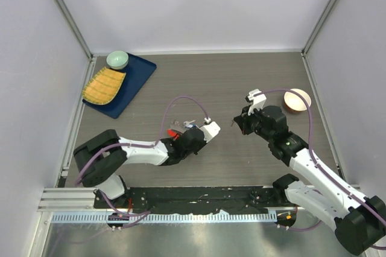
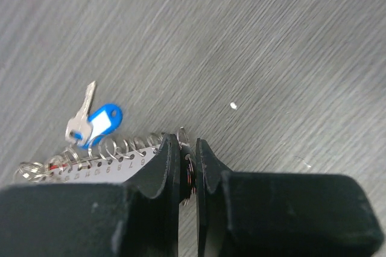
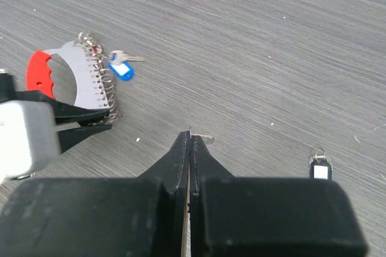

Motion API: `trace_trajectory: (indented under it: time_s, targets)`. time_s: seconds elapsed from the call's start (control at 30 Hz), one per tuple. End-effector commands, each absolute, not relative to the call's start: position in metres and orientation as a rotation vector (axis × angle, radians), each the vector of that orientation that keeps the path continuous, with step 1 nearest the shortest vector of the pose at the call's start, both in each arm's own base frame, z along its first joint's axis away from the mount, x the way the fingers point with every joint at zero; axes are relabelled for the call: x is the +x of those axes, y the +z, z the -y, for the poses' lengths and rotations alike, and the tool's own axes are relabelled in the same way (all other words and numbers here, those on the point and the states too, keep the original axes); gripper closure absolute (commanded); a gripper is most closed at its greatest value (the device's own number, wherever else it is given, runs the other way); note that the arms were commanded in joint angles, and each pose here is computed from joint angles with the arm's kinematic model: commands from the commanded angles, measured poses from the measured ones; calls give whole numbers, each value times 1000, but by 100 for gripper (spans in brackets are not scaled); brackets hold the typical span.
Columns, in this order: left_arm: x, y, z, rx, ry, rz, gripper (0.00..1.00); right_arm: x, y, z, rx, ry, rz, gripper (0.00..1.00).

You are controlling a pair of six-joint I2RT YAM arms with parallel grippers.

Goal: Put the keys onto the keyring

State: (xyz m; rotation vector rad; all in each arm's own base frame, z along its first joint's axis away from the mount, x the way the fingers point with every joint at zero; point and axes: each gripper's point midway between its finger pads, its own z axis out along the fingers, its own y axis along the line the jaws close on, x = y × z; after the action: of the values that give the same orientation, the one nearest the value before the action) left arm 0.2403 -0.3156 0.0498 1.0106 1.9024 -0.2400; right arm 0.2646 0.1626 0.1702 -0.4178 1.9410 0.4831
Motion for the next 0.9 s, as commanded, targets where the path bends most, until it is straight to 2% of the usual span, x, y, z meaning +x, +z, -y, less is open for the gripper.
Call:
trace_trajectory:
  time_s: [0.0,0.3,0.33,0.37,0.47,0.67,0.87]
  targets:
    - [214,-8,276,966,-109,-2218,100,265,182,-160,-391,479,-1894,99]
    - [212,-6,259,737,-75,-2261,98,263,184,-161,-396,495,-1880,99]
    - [209,-6,259,736,-93,-2272,95,263,184,-161,-396,497,-1877,99]
    - [205,-7,257,721,-109,-2283,87,263,184,-162,-396,499,-1877,99]
    - [201,-6,254,695,-127,-2299,73,262,184,-162,-398,505,-1876,99]
    - [205,10,253,626,-145,-2272,59,259,187,-163,-395,520,-1865,99]
    - [214,43,255,552,-153,-2229,52,258,191,-162,-393,526,-1852,99]
